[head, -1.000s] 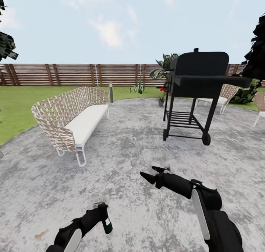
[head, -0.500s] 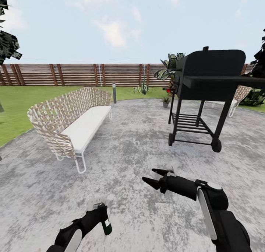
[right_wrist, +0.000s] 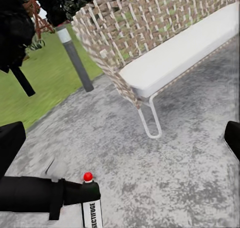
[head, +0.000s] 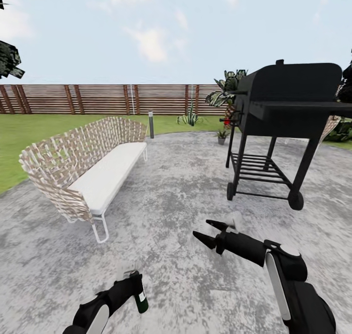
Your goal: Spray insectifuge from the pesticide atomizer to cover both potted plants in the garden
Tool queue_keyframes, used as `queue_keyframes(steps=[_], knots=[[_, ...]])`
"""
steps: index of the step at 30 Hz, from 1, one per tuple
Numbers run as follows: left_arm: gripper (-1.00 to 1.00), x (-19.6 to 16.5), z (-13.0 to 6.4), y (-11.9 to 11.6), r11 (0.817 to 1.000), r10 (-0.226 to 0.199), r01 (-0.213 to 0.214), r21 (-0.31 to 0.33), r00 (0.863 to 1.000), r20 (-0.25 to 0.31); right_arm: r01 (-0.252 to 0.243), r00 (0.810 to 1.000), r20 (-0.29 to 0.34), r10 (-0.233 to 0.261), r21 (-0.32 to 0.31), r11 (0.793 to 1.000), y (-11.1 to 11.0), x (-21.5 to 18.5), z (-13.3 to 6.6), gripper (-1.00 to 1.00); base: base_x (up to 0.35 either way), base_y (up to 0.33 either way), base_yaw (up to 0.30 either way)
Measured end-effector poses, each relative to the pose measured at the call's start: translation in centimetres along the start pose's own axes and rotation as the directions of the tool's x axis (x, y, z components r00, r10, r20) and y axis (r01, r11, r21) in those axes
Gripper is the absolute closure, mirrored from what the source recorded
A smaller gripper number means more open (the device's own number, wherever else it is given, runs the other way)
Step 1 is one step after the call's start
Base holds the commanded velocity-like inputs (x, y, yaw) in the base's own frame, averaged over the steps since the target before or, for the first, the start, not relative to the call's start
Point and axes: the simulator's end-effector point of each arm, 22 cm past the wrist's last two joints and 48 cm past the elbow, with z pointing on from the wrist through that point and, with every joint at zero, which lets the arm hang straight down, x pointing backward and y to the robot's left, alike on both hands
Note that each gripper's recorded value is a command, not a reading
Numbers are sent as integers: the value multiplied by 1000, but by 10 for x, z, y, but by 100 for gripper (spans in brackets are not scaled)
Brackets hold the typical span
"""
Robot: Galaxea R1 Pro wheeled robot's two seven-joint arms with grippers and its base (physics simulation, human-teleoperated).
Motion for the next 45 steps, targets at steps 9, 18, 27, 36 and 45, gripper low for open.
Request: queue_keyframes(steps=[9,18,27,36,45], knots=[[100,0,0,1,1000,2,-2,-7,1000,-1,-4,1000,-13,8,241,970,-51,4,-4,-100,339,0,0],[100,4,1,4,1000,1,-1,-12,1000,-9,-34,995,-77,58,282,959,-56,16,3,-100,339,0,0],[100,12,13,1,1000,-14,13,-10,999,-34,-14,996,-79,38,286,958,-58,12,2,-100,339,0,0],[100,12,13,2,1000,-13,12,-12,999,-34,-14,997,-73,36,288,958,-60,11,-1,-100,339,0,0],[100,11,13,2,1000,-12,12,-12,999,-34,-6,997,-73,28,280,960,-57,12,1,-100,339,0,0]])
